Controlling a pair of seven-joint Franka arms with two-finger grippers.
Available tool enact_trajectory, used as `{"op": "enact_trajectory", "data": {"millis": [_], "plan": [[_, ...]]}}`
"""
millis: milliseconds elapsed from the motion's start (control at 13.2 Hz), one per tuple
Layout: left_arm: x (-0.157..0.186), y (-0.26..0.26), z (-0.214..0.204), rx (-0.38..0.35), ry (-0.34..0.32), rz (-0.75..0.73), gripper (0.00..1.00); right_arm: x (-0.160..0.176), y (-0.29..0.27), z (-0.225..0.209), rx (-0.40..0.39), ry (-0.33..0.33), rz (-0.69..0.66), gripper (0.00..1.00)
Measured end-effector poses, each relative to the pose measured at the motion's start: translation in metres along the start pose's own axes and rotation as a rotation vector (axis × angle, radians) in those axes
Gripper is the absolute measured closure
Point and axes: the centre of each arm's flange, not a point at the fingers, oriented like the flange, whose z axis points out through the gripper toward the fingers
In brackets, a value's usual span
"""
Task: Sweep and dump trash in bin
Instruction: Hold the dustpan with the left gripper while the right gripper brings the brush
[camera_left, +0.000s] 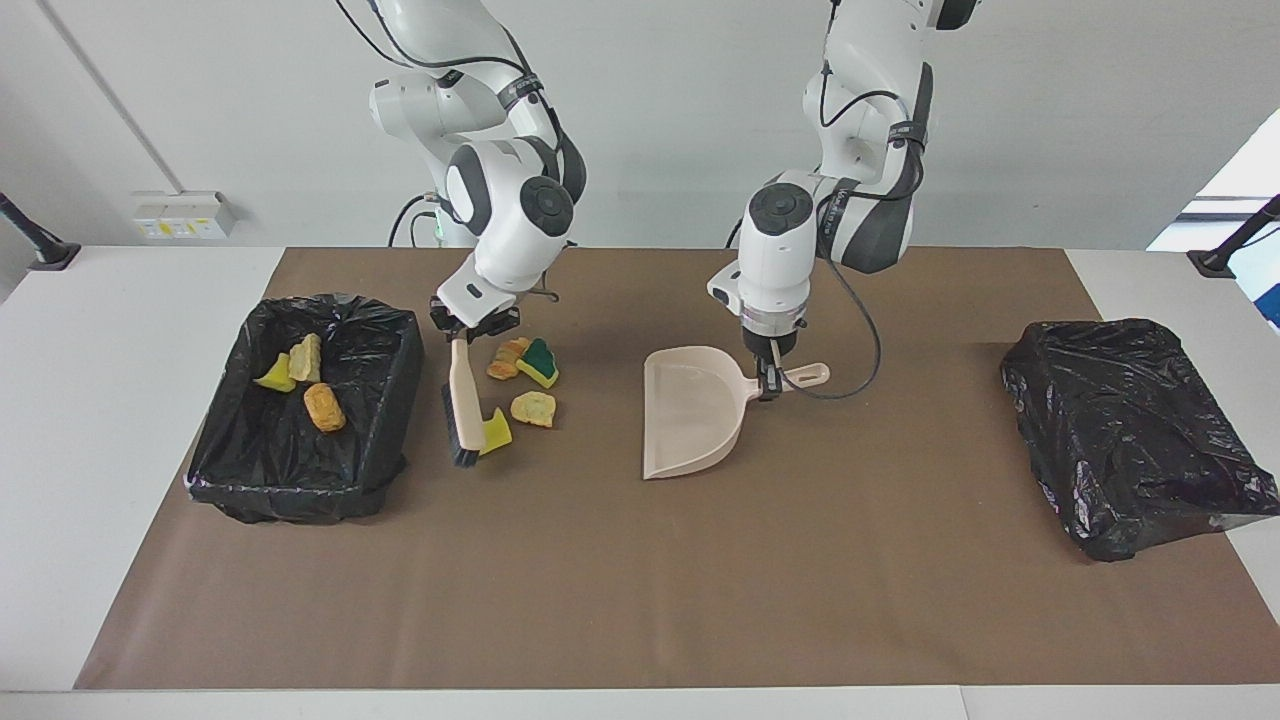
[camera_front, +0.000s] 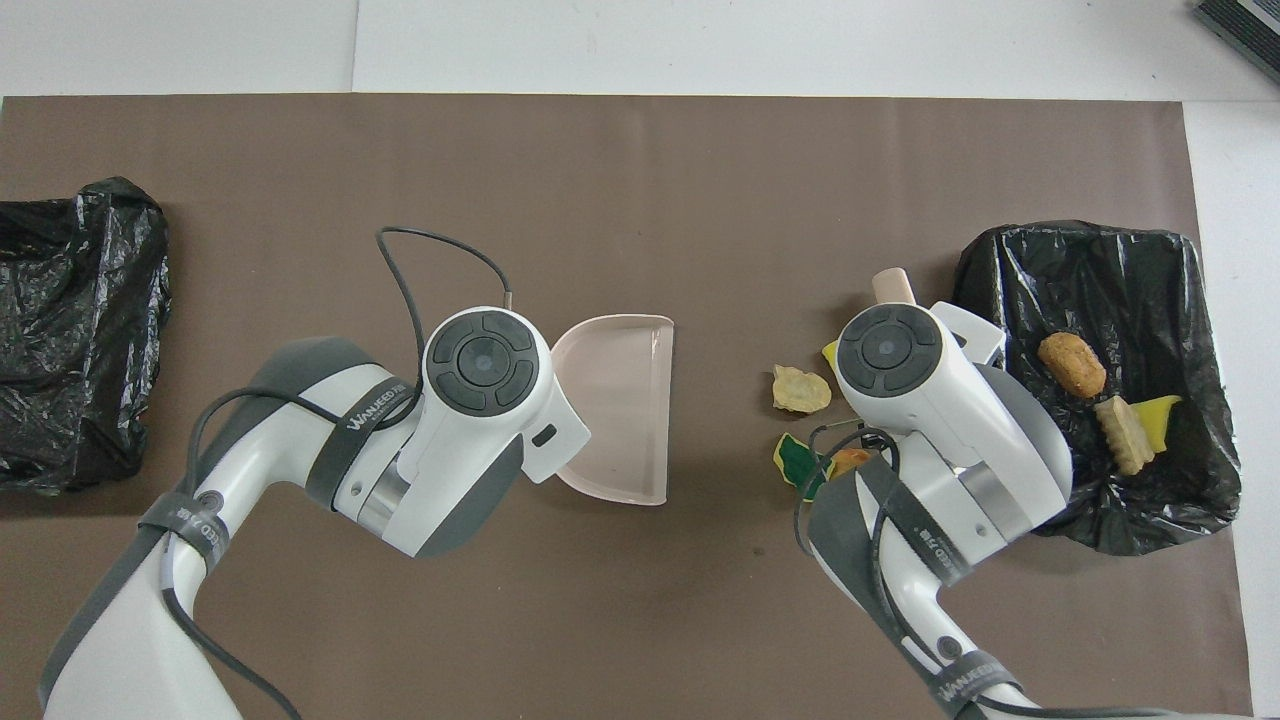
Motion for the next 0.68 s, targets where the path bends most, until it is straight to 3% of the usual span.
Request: {"op": "enact_trajectory", "data": {"millis": [378, 680], "plan": [[0.003, 0.022, 0.004, -0.019, -0.009, -0.041, 0.67, -0.001, -0.036, 0.022, 0.2, -0.089, 0.023, 0.74], [0.002, 0.029, 0.006, -0.027, -0.013, -0.039, 0.67, -0.005, -0.077, 0.007, 0.448, -0.113, -0.017, 0.74]]}}
